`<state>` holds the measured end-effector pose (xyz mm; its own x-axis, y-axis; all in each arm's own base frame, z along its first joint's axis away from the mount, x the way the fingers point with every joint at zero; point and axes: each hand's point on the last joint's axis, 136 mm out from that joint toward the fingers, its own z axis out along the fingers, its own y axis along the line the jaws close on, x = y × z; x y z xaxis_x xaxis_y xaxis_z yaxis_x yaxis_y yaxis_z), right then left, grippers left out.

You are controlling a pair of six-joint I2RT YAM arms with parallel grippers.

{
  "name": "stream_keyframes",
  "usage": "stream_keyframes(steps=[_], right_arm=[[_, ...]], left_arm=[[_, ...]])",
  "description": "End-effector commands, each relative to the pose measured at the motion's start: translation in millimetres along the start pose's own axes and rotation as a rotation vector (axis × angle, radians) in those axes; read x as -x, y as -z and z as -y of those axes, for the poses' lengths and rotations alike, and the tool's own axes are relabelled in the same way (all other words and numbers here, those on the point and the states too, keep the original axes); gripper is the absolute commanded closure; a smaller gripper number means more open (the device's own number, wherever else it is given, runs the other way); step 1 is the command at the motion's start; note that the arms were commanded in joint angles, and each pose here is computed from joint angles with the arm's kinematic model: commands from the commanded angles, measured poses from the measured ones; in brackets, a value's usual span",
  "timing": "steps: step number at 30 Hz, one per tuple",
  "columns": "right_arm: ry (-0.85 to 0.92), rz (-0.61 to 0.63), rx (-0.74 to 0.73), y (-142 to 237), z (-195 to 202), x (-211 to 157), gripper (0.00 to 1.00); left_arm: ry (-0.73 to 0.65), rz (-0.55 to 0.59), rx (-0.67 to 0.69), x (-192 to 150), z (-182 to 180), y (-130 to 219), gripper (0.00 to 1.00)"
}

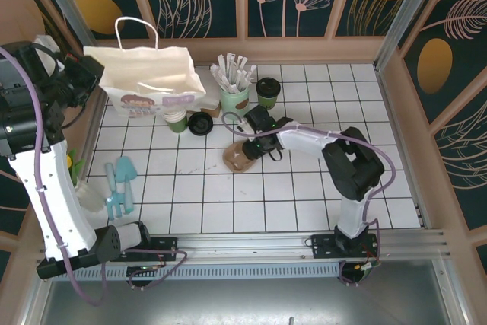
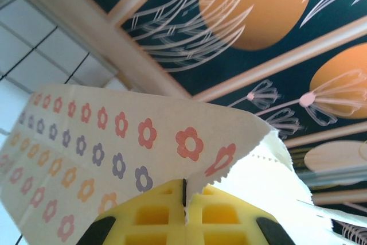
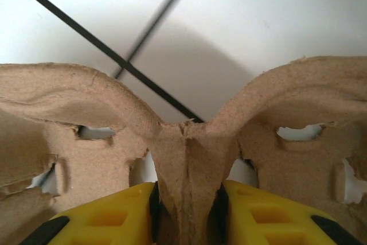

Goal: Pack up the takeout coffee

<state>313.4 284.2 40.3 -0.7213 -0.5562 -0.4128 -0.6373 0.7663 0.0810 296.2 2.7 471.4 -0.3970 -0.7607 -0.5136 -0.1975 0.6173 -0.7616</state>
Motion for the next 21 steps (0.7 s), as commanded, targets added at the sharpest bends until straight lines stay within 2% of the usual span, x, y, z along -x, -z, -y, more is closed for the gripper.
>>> stream_keyframes(steps=[1, 8, 12, 17, 19, 21], right_arm=[[-0.085, -0.04, -0.05, 16, 21, -24, 0.67], [-0.175, -0.03, -0.05, 32, 47, -39, 0.67], [-0.194, -0.038, -0.082, 34, 61, -44, 0.67], [-0.187, -0.03, -0.073, 39, 58, -46, 0.67], [-0.231, -0.019, -0.085, 43, 71, -50, 0.66], [-0.253, -0.011, -0.087, 45, 74, -54, 0.66]], left_arm=[[0.018, -0.126, 0.047, -34, -13, 12, 1.0], [0.087, -0.306, 0.101, -90, -45, 13, 1.0], [0.168, -0.395, -0.001, -131, -49, -8, 1.0], [0.175, -0.438, 0.013, -156, -56, -32, 1.0], [0.179, -0.45, 0.002, -165, -55, -42, 1.0], [0.185, -0.5, 0.011, -186, -60, -54, 1.0]])
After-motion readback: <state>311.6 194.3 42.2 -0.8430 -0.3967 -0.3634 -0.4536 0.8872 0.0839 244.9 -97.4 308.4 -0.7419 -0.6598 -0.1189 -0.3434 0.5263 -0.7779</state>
